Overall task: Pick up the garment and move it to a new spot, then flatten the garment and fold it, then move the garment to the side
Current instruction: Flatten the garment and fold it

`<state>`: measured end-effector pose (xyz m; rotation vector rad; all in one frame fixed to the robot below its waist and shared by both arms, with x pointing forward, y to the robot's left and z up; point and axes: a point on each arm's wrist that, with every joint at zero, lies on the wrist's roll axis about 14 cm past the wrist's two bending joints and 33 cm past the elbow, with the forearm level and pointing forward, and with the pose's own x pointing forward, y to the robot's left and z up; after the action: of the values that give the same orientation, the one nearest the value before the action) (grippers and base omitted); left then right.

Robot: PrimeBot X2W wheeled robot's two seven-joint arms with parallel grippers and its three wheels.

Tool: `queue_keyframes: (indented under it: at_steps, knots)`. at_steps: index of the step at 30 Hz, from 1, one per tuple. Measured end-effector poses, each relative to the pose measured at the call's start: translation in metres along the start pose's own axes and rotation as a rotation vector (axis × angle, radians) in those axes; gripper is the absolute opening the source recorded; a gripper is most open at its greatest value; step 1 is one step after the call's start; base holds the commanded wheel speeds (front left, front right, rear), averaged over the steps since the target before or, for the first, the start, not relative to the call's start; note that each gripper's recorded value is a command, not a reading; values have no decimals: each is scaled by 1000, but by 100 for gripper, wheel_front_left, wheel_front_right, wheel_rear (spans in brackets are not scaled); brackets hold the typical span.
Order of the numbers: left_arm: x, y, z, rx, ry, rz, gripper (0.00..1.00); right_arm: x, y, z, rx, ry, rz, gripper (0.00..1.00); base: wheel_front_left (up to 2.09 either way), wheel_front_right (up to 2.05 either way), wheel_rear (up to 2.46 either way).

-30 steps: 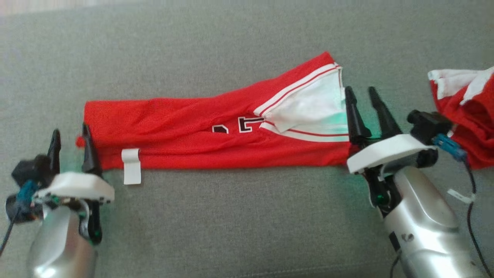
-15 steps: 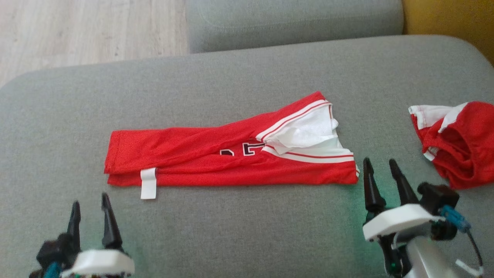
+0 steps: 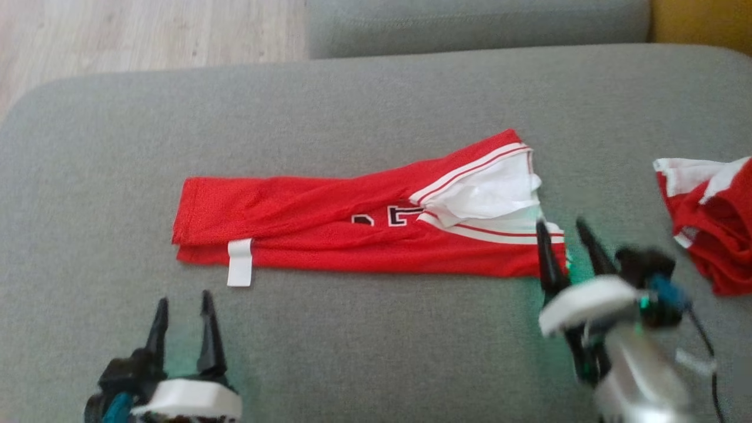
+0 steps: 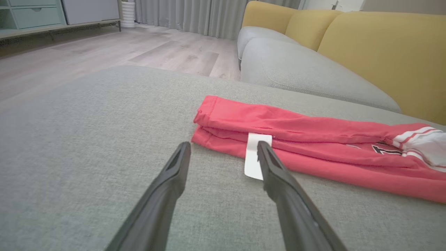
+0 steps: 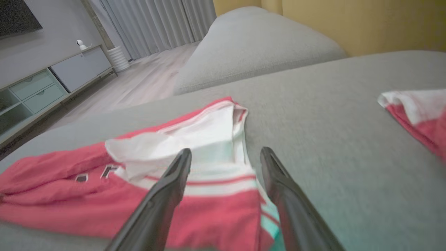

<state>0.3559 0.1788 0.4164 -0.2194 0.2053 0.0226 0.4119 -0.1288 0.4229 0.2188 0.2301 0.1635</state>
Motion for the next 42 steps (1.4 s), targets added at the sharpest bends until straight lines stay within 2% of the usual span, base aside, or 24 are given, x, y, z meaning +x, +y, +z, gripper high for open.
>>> queue_keyframes:
  at_steps: [3, 5, 8, 14, 15, 16, 24, 26, 30, 32, 35, 42]
  knots:
    - [6, -4, -2, -14, 8, -9, 100, 32, 6, 18, -38, -15, 23, 100, 0, 0, 0]
    - [8, -4, -4, -26, 16, -8, 100, 49, 4, 17, -56, 14, 19, 100, 0, 0, 0]
    - [10, -3, -7, -33, 27, -3, 100, 61, -2, -4, -59, 103, -4, 100, 0, 0, 0]
    - [10, 5, -11, -38, 43, 23, 100, 61, -12, -50, -65, 261, -38, 100, 0, 0, 0]
    - [10, 7, -12, -38, 45, 29, 100, 64, -12, -51, -65, 268, -38, 62, 0, 0, 0]
    - [10, 9, -13, -38, 48, 34, 100, 66, -13, -51, -63, 273, -40, 0, 0, 0, 0]
    - [15, -3, -14, -38, 54, -3, 100, 59, -23, -40, 9, 236, -89, 0, 0, 0, 0]
    - [16, -9, -13, -45, 48, -18, 100, 54, -42, -26, 12, 186, -132, 0, 0, 0, 0]
    - [19, -17, -8, -57, 34, -41, 100, 38, -98, 12, -49, 81, -239, 0, 0, 0, 0]
    - [19, -20, -5, -59, 26, -51, 100, 37, -103, 32, -73, 21, -247, 0, 0, 0, 0]
    - [17, -24, -4, -58, 22, -63, 100, 45, -78, 55, -87, -57, -186, 0, 0, 0, 0]
    - [3, -20, -14, -73, 51, -51, 100, 68, 35, 62, -34, -105, 105, 0, 0, 0, 0]
